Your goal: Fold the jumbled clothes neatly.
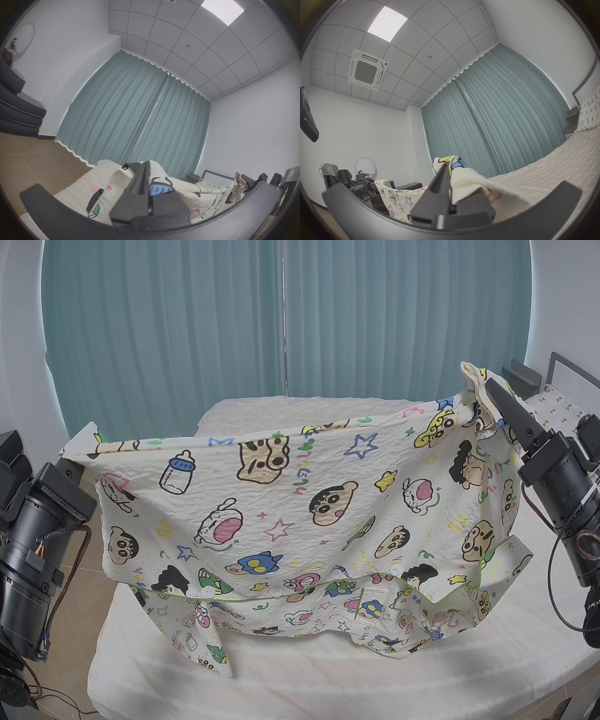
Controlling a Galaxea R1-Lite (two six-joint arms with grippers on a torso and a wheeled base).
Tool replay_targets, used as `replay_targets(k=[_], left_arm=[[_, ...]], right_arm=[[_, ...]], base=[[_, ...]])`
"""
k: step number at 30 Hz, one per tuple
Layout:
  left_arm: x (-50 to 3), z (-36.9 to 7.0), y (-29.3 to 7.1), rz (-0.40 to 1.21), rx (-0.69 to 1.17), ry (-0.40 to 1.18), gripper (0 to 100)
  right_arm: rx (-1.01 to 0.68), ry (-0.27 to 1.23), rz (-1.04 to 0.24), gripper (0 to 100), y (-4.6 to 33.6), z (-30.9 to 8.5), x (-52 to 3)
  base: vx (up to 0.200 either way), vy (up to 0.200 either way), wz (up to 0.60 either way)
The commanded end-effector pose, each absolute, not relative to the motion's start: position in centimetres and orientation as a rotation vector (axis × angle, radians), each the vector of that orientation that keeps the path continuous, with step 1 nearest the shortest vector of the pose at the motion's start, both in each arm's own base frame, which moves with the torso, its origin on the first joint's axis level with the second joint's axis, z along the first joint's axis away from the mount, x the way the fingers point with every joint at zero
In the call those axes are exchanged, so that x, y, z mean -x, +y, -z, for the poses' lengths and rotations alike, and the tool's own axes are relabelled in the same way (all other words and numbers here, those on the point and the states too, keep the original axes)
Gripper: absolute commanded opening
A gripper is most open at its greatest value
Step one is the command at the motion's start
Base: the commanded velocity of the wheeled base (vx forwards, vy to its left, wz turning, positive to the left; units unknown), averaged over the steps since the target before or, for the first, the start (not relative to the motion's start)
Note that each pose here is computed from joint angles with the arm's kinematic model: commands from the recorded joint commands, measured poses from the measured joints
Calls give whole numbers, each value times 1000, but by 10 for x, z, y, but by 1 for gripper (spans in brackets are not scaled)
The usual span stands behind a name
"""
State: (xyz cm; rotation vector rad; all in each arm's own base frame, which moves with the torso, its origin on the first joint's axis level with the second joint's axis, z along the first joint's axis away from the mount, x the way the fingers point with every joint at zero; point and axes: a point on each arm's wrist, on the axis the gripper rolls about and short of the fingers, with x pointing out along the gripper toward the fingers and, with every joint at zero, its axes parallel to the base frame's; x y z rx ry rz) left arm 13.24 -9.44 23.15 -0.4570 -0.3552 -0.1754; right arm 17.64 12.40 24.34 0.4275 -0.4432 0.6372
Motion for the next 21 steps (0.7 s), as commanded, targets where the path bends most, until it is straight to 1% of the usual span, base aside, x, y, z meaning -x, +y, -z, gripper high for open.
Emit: replay_targets(k=[1,11,17,21], left_arm=[[-133,-229,-95,175,452,-347,0],[-132,-227,-94,175,447,-341,0],[-132,-227,-94,180,458,-341,0],[-131,-230,-95,202,523,-344,0]], right_arm=[[-446,-466,-661,0,127,-249,-166],[-447,-476,-652,0,128,-251,-164],[-447,-519,-657,0,123,-259,-155],[-451,-529,-659,0,122,-261,-152]], base=[[-200,0,0],[-200,0,0],[0,0,0],[0,0,0]])
